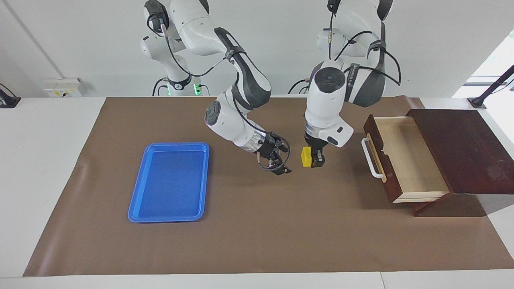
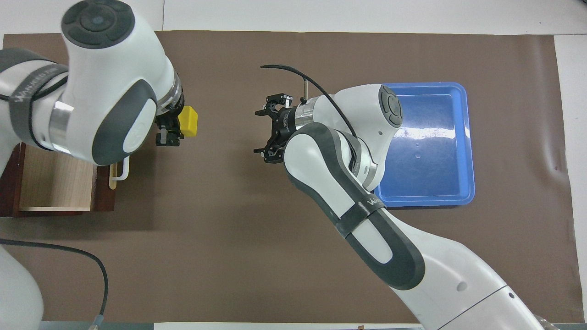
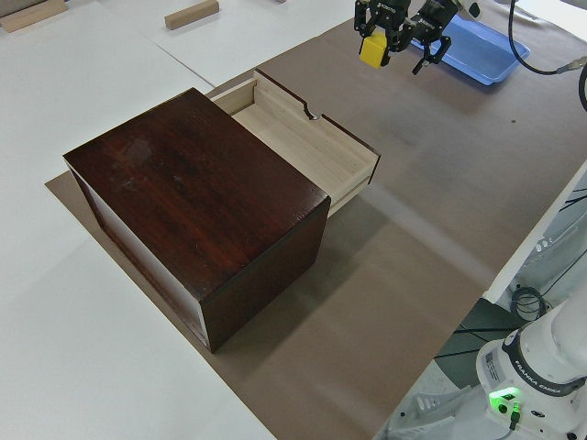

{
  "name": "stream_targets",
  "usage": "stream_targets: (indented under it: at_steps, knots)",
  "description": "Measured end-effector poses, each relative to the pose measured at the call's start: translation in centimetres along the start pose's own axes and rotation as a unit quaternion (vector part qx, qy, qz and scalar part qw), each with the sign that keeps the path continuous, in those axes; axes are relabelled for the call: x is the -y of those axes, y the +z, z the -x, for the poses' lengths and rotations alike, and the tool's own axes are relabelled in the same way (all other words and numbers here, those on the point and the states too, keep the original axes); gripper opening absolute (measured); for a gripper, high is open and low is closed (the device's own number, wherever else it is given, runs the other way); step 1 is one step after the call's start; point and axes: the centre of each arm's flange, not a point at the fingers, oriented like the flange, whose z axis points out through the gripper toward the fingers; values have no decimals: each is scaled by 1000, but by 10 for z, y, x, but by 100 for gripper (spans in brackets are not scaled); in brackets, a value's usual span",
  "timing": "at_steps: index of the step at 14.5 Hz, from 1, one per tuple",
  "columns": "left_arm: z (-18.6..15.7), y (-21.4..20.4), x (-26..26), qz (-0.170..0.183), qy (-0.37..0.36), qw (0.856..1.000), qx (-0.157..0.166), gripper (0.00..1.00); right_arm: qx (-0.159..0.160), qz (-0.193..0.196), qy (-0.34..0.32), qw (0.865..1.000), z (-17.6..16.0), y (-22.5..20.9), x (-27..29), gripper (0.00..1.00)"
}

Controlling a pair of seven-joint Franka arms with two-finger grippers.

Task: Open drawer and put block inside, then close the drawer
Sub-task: 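Lower the block into the drawer with the left gripper while the right gripper retracts, then open the left gripper to release the block inside the drawer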

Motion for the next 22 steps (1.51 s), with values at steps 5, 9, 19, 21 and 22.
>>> stream_targets:
  at_steps: [5, 9, 19, 21, 22]
  knots:
    - [-153, -35, -5, 16, 5, 1000, 18, 56, -17, 1, -51, 999, -36, -73, 19, 96]
    - [-250, -7, -3, 12, 13, 1000, 23, 56, -74, 44, -131, 988, -70, -153, 16, 98]
    - [-241, 104, 29, 8, 19, 1000, 23, 56, -164, 156, -413, 882, -158, -362, -14, 100]
    - [-246, 113, 33, 8, 14, 1000, 23, 56, -196, 189, -486, 830, -158, -392, -26, 100]
    - [-246, 117, 34, 7, 14, 1000, 23, 56, -208, 209, -522, 800, -156, -405, -31, 100]
